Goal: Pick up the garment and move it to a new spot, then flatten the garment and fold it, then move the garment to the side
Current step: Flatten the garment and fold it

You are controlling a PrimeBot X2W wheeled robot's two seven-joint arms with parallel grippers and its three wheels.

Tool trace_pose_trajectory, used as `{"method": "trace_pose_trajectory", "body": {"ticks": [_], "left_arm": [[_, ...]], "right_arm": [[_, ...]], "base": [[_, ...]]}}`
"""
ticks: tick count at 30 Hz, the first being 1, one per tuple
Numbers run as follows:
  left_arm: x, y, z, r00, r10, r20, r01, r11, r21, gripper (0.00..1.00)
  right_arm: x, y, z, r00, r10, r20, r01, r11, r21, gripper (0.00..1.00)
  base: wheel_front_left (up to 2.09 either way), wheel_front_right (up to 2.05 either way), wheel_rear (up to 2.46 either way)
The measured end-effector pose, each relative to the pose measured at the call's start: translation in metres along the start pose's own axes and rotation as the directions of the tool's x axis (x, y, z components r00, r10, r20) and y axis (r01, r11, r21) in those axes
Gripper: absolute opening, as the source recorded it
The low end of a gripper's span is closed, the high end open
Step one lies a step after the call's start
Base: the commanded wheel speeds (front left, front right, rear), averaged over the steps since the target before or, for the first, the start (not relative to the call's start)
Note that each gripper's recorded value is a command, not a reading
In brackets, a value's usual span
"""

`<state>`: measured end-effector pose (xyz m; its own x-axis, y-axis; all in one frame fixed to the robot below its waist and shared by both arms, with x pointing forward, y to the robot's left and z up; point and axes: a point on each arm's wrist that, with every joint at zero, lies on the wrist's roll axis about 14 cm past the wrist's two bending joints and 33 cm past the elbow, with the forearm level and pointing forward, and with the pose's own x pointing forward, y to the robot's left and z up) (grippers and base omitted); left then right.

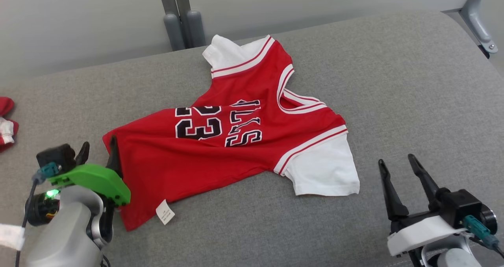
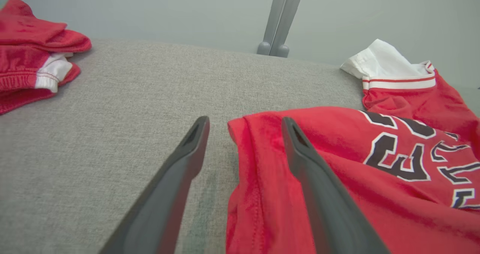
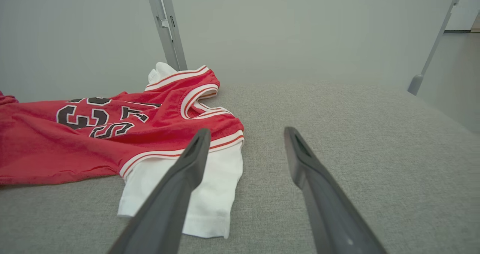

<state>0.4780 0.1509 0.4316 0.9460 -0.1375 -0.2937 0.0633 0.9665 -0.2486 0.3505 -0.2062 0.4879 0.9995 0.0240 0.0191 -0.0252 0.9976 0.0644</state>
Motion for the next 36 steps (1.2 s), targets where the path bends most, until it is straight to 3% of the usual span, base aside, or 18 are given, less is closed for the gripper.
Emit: {"method": "trace_pose_trajectory", "body": {"ticks": [7, 11, 17, 36], "left_arm": [[-0.058, -0.014, 0.033, 0.974, 0.007, 0.225, 0.001, 0.999, -0.033, 1.0], [-0.106, -0.012, 0.028, 0.954, 0.052, 0.296, -0.038, 0.998, -0.052, 1.0], [-0.15, -0.015, 0.009, 0.949, 0.025, 0.315, -0.033, 0.999, 0.02, 1.0], [-0.175, 0.011, 0.003, 0.942, 0.048, 0.333, -0.068, 0.996, 0.051, 1.0]], "right_arm": [[-0.011, -0.021, 0.029, 0.997, -0.025, 0.08, 0.03, 0.997, -0.07, 1.0], [-0.009, -0.019, 0.038, 0.994, -0.011, 0.107, 0.02, 0.996, -0.083, 1.0], [-0.005, -0.008, 0.045, 0.991, 0.019, 0.134, -0.008, 0.997, -0.082, 1.0], [-0.007, 0.014, 0.021, 0.996, 0.047, 0.07, -0.044, 0.998, -0.032, 1.0]], "base": [[0.0, 0.0, 0.0], [0.0, 0.0, 0.0], [0.0, 0.0, 0.0], [0.0, 0.0, 0.0]]}}
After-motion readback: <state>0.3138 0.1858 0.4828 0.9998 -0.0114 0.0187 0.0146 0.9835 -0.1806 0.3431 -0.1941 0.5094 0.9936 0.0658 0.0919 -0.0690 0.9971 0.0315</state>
